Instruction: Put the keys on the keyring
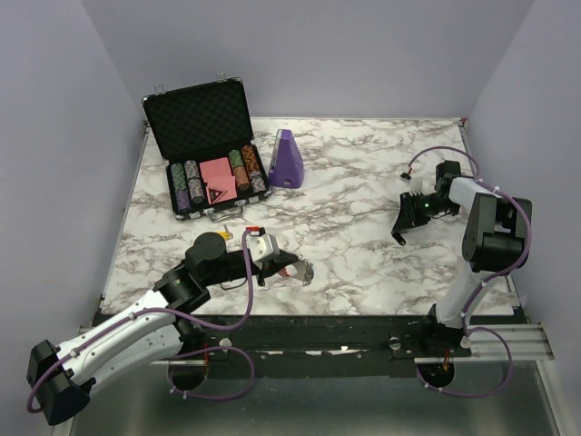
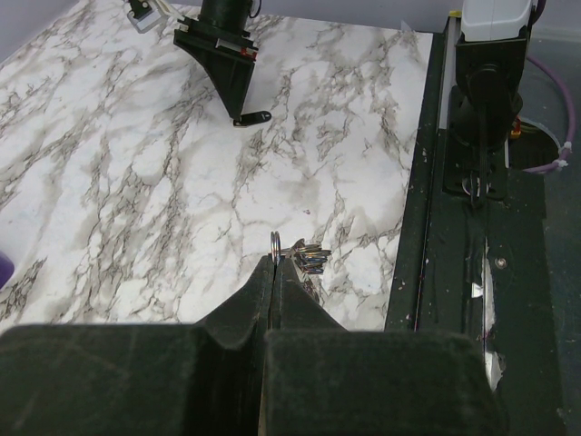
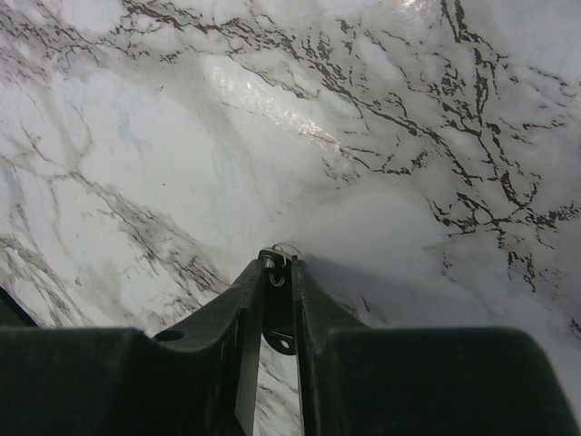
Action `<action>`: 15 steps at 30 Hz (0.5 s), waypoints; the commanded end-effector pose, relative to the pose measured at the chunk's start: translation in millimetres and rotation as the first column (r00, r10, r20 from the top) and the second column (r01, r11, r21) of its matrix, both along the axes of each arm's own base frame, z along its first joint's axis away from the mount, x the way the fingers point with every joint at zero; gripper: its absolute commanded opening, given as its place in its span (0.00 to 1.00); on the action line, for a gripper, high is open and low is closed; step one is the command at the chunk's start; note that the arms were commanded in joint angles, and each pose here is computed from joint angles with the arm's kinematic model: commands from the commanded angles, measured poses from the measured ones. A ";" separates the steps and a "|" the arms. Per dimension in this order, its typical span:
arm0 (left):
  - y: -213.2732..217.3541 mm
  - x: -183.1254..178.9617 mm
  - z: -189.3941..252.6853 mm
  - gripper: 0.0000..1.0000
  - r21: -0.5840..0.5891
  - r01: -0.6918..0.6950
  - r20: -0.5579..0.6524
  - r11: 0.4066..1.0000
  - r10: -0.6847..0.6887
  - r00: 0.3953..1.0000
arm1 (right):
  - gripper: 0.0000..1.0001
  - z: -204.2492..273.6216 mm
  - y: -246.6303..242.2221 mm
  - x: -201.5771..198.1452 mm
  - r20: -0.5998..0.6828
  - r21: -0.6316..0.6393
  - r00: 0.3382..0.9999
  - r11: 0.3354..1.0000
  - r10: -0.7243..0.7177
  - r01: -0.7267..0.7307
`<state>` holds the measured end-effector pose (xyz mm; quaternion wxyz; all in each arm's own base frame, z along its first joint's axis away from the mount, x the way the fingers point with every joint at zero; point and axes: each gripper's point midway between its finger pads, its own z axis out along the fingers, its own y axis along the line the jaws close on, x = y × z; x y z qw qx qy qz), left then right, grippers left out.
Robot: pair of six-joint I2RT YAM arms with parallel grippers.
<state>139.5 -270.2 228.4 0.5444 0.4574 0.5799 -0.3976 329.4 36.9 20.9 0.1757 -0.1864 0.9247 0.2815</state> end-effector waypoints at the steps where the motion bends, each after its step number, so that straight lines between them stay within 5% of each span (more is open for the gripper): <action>1: -1.2 -0.6 15.4 0.00 -0.032 0.008 0.035 0.999 -0.007 0.999 | 0.27 -4.6 -1.2 4.7 -0.009 -0.018 1.000 1.000 -0.002 0.002; 15: -1.3 -1.0 14.3 0.00 -0.029 0.010 0.034 1.000 -0.009 0.999 | 0.20 -6.1 0.4 8.2 -0.008 -0.025 1.000 1.000 -0.004 0.004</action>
